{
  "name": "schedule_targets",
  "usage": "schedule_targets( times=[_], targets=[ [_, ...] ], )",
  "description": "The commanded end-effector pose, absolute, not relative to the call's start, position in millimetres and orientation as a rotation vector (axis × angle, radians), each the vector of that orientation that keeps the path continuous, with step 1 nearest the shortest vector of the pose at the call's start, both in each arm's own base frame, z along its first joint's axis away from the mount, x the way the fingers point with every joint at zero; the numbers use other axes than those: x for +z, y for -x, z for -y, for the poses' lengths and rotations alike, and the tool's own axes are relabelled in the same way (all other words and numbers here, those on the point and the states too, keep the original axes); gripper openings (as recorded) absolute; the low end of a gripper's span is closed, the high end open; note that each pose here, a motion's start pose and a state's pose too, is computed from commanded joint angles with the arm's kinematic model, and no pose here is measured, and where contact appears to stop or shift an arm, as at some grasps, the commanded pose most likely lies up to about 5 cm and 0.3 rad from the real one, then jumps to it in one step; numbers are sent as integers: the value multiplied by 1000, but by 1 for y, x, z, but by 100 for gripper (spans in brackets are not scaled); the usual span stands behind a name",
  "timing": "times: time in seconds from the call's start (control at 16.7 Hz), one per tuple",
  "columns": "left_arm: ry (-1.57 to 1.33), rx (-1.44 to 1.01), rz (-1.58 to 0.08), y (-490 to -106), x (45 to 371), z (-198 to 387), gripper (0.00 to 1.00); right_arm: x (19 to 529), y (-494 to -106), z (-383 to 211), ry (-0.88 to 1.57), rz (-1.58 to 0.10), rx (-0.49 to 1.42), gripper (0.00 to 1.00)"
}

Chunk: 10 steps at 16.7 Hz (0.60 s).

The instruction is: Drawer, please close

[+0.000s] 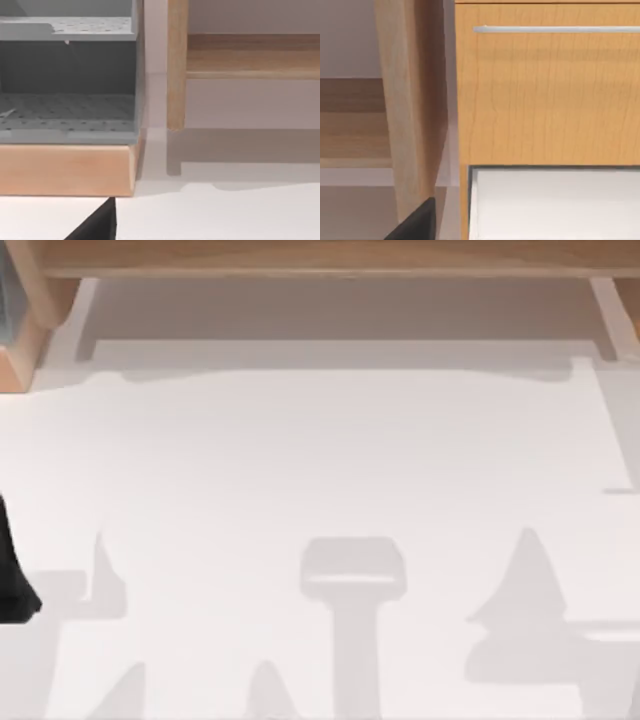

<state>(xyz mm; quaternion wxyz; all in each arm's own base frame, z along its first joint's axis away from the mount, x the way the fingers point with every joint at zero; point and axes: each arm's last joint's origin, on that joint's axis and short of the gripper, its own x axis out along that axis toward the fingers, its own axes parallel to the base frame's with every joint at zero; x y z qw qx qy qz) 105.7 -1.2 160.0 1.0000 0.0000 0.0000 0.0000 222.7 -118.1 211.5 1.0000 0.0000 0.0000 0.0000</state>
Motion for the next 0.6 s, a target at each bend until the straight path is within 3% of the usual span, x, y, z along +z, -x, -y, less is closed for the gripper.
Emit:
schedule_targets(
  times=[0.3,0.6],
  targets=[
    [0,0,0,-106,160,1,100,210,-222,118,10,-1,-2,100],
    [0,0,0,-106,160,1,100,198,-223,130,207,6,-35,100]
  ],
)
